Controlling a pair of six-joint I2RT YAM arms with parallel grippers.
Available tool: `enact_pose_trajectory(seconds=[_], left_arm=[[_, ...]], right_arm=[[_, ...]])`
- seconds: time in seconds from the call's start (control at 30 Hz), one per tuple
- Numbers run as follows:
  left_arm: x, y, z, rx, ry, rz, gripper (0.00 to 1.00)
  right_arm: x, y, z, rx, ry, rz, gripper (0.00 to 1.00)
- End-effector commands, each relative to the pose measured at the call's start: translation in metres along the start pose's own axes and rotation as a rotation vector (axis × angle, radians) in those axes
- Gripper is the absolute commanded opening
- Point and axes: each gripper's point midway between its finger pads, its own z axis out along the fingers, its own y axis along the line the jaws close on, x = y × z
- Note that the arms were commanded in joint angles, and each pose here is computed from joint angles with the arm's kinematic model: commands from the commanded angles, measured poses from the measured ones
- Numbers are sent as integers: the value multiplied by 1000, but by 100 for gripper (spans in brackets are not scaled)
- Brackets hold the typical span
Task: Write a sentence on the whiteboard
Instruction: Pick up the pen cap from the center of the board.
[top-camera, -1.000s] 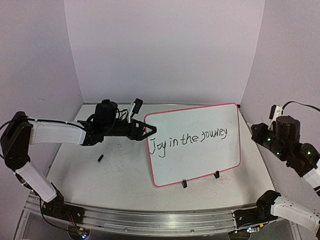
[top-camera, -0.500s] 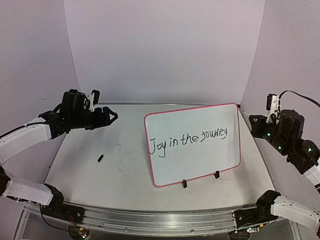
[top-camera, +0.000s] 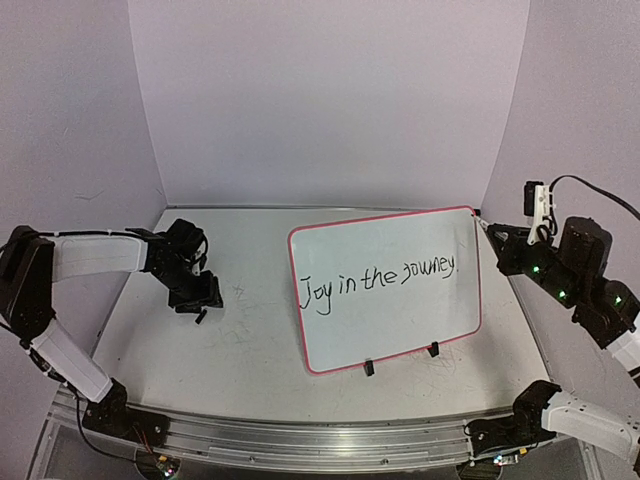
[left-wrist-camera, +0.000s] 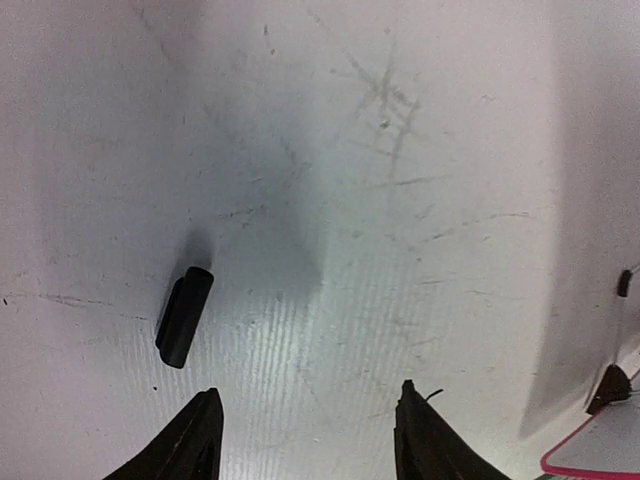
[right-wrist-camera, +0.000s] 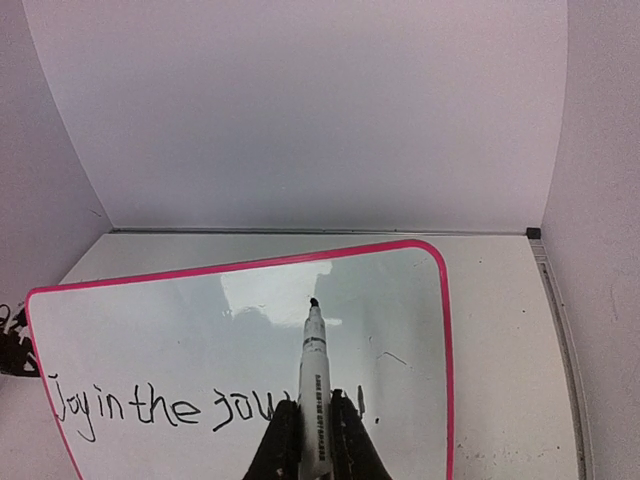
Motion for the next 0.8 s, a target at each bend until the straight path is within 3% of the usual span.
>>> enact_pose_trajectory(seconds=[0.0, 0.13, 0.47, 0.63, 0.77], left_arm=[[-2, 26, 13, -149, 3, 42, 55], [-8, 40, 19, -237, -4, 83, 52], [-18, 38, 33, -264, 27, 181, 41], [-15, 35, 43, -244, 65, 212, 20], [-14, 31, 33, -222, 47, 210, 11]], right_arm=[[-7, 5, -3, -37, -40, -29, 0], [-7, 6, -3, -39, -41, -28, 0], [-8, 7, -1, -45, -45, -16, 0], [-10, 9, -1, -49, -47, 0, 0], [-17, 9, -3, -48, -59, 17, 0]])
